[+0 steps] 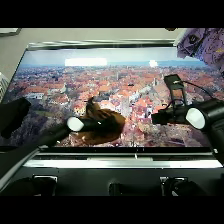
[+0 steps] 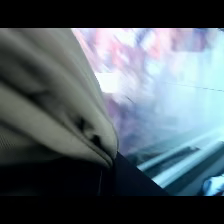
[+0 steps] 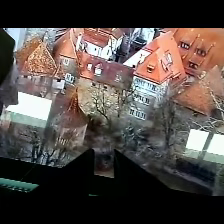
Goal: Fold the clothes and pants, and hang the long-sleeved shirts on hangers.
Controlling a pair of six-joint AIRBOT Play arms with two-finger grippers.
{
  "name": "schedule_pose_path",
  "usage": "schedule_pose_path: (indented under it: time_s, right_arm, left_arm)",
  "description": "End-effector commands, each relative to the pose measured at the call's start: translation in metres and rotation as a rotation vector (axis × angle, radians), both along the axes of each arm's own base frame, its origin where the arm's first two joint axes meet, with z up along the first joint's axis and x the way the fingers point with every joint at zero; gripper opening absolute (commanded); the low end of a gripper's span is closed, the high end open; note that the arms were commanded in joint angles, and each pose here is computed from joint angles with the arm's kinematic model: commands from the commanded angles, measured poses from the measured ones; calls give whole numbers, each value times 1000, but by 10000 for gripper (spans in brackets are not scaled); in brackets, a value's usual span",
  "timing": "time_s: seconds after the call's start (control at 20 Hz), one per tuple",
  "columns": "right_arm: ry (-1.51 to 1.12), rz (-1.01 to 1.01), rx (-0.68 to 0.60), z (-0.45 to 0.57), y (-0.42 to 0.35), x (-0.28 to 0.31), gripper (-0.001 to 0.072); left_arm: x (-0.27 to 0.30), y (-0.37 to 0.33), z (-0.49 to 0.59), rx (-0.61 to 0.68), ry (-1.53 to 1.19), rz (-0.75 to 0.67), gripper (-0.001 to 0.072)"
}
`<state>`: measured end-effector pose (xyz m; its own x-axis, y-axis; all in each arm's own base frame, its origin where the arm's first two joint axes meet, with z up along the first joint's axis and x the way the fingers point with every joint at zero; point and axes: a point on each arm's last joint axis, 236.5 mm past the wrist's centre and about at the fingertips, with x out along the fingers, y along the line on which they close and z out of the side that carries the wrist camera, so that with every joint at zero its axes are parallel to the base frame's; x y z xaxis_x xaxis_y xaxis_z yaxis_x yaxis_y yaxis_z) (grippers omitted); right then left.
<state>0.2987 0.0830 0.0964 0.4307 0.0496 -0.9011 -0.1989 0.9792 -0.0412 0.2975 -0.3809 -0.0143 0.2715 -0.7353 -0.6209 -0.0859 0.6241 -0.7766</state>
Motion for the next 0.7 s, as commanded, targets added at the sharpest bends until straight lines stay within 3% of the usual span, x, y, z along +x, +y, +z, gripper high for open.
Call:
schedule_pose_path:
  time_s: [0.0,0.05,0.1,0.2,0.3,0.4,0.5,0.55,0.65]
  right_arm:
    - [15,-22,-75,5,-21,-12,302]
    - [9,-25,-89,5,-25,-11,377]
    - [-8,-29,-107,7,-29,-7,400]
    - [-58,-45,-181,14,-46,3,406]
    - [-121,-115,-260,23,-76,20,483]
    - [-105,-326,-129,9,-106,33,494]
    - [33,-543,258,-30,-98,45,494]
    - [100,-560,507,-41,-73,59,492]
    - [177,-479,810,-51,-32,86,485]
  left_arm:
    - [-23,-40,-22,-42,58,54,120]
    - [-16,-36,-19,-46,52,69,301]
    - [-5,-28,-10,-53,27,79,455]
    - [24,1,16,-59,-64,67,665]
    - [47,46,44,-48,-135,37,677]
    - [62,103,63,11,-176,38,678]
    - [69,158,74,78,-195,60,678]
    - [71,183,76,110,-196,77,678]
    - [72,219,78,149,-187,115,677]
